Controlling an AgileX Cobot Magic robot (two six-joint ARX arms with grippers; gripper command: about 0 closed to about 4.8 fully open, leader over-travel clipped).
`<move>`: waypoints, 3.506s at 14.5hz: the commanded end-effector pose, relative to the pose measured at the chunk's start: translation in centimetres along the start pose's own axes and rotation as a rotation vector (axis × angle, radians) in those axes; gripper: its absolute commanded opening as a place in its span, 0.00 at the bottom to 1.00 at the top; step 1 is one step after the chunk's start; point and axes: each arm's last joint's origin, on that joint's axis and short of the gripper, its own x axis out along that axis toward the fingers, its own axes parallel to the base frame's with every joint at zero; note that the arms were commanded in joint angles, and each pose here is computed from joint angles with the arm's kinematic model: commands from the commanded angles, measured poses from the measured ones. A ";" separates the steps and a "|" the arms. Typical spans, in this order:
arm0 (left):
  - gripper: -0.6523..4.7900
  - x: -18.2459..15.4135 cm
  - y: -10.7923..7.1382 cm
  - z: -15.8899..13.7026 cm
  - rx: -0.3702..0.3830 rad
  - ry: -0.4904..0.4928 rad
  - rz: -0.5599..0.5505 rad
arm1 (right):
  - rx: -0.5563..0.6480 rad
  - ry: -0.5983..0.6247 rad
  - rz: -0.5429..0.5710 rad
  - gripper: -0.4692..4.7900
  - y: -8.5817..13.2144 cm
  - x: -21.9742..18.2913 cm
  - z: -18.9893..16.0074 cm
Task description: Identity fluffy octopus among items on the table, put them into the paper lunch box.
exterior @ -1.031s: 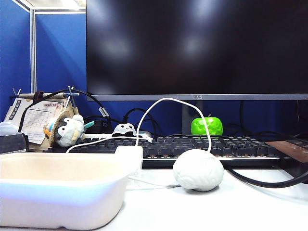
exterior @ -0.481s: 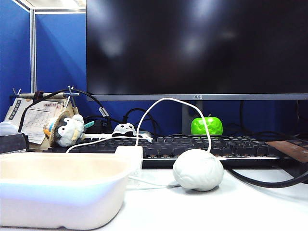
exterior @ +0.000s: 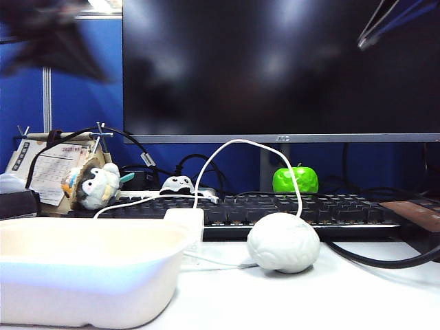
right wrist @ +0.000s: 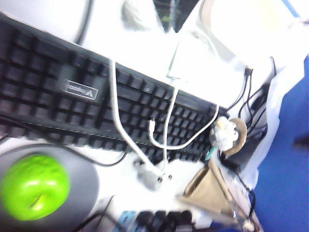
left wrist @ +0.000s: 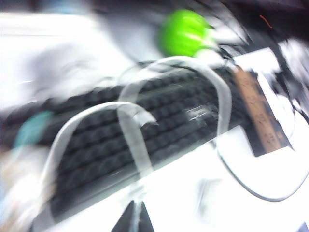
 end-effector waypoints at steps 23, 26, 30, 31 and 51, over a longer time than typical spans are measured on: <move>0.26 16.1 4.4 1.7 0.359 0.079 0.124 | -0.186 -0.068 0.079 0.08 2.8 4.2 1.2; 0.28 16.6 4.6 2.0 0.379 0.027 0.124 | -0.192 -0.081 0.082 0.08 2.9 4.2 1.3; 0.29 16.8 4.8 2.3 0.392 -0.015 0.195 | -0.192 -0.081 0.082 0.08 2.9 4.2 1.3; 0.29 16.9 4.9 2.3 0.392 -0.015 0.194 | -0.193 -0.081 0.082 0.08 2.9 4.2 1.3; 0.81 17.5 5.2 2.0 0.352 -0.023 0.189 | -0.515 -0.083 0.032 0.08 1.0 7.9 1.8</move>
